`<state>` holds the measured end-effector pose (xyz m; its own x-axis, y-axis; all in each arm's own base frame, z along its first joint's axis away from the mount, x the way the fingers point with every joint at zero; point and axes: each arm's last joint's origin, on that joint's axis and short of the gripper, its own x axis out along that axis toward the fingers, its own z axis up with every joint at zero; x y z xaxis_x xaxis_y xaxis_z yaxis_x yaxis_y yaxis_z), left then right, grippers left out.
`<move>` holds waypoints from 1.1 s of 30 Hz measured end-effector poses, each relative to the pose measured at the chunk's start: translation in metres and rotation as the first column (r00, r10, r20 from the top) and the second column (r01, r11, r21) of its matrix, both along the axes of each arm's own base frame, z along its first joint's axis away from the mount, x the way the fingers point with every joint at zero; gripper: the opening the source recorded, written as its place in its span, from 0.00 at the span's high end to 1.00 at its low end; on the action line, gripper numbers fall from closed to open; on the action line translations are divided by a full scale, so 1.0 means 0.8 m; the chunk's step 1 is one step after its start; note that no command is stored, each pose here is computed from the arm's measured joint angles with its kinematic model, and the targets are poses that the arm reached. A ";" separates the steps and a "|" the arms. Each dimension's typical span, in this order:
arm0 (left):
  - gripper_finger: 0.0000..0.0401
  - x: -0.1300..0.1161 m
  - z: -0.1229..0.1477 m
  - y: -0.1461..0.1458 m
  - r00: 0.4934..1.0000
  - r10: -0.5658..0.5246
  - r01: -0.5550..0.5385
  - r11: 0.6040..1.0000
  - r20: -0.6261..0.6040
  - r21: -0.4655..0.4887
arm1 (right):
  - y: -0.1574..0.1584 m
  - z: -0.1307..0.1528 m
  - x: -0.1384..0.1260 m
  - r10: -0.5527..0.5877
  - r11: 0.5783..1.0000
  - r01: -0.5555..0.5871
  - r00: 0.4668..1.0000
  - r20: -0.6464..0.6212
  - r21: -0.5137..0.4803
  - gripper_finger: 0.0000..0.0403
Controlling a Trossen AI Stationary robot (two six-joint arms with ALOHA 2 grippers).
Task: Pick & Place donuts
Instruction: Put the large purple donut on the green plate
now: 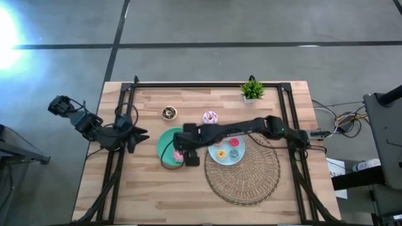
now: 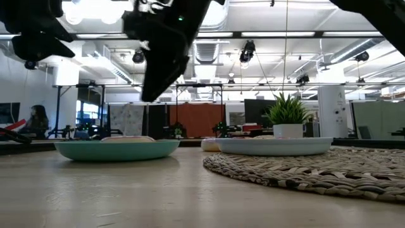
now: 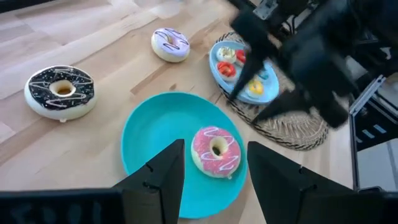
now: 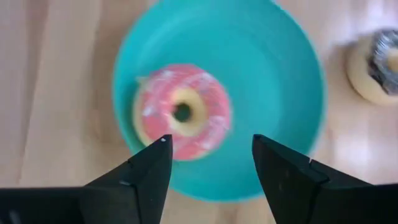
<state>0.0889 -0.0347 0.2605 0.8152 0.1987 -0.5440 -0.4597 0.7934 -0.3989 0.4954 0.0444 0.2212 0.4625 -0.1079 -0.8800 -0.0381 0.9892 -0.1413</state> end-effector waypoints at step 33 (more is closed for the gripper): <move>0.63 0.018 -0.006 -0.009 0.997 0.071 -0.071 0.997 -0.018 0.024 | -0.122 0.003 -0.128 -0.242 0.970 0.240 0.969 0.040 0.038 0.51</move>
<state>0.1034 -0.0421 0.2554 0.7884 0.2684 -0.5536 -0.5223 0.7674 -0.3718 0.3930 -0.0531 0.2239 0.4642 -0.1928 -0.8645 0.2076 0.9725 -0.1054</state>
